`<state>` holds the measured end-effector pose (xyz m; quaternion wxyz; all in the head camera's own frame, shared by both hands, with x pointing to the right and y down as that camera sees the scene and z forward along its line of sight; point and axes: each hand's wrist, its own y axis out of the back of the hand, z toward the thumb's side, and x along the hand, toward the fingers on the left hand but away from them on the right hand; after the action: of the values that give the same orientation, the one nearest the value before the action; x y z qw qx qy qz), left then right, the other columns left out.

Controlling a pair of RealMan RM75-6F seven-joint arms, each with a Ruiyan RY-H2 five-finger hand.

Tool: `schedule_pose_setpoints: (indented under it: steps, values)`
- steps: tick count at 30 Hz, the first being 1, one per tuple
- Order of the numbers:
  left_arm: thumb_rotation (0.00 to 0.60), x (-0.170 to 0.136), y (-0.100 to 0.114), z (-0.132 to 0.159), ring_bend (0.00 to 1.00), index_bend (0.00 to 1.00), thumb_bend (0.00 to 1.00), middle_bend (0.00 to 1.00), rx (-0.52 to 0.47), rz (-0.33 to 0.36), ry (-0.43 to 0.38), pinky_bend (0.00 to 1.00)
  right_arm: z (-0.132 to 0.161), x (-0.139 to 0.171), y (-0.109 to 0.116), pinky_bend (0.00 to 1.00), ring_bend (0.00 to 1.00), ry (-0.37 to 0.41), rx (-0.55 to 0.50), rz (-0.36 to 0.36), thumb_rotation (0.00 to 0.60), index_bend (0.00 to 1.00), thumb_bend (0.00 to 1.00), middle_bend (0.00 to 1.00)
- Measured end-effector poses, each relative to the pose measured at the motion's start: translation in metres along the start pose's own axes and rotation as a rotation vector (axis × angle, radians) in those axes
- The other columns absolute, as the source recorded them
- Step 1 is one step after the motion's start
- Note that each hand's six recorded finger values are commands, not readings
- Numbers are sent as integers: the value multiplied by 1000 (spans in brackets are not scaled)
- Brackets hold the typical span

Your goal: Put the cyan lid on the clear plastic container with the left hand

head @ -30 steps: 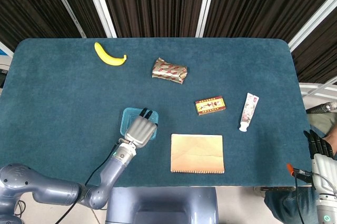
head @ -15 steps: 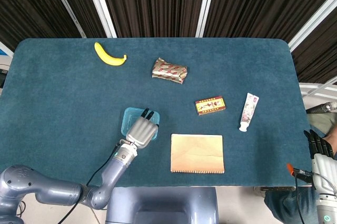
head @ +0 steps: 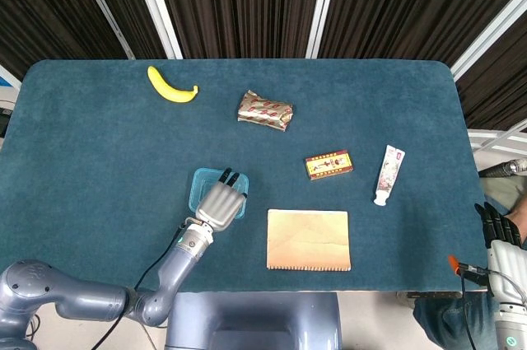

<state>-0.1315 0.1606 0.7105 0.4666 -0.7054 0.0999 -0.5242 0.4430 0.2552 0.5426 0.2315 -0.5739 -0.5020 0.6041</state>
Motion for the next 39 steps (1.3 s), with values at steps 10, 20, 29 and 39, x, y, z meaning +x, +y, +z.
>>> schedule_pose_setpoints:
  steps: [10, 20, 29, 39]
  values:
    - [600, -1, 6, -3, 122, 590, 508, 533, -5, 24, 9, 97, 0, 0, 1, 0, 0, 1, 0, -7, 600, 33, 268, 0]
    - [600, -32, 67, -51, 42, 279, 389, 357, -123, 229, 128, 22, 0, -1, 2, 0, 0, 12, 32, -18, 600, 33, 268, 0]
    - [600, -118, 54, -143, 0, 198, 295, 152, -250, 273, 332, 0, 1, -2, 4, 0, 0, 34, 81, -34, 600, 25, 268, 0]
    - [600, -222, -4, -189, 0, 182, 284, 108, -468, 296, 439, 0, 8, -1, 6, 0, 0, 98, 136, -42, 600, 21, 268, 0]
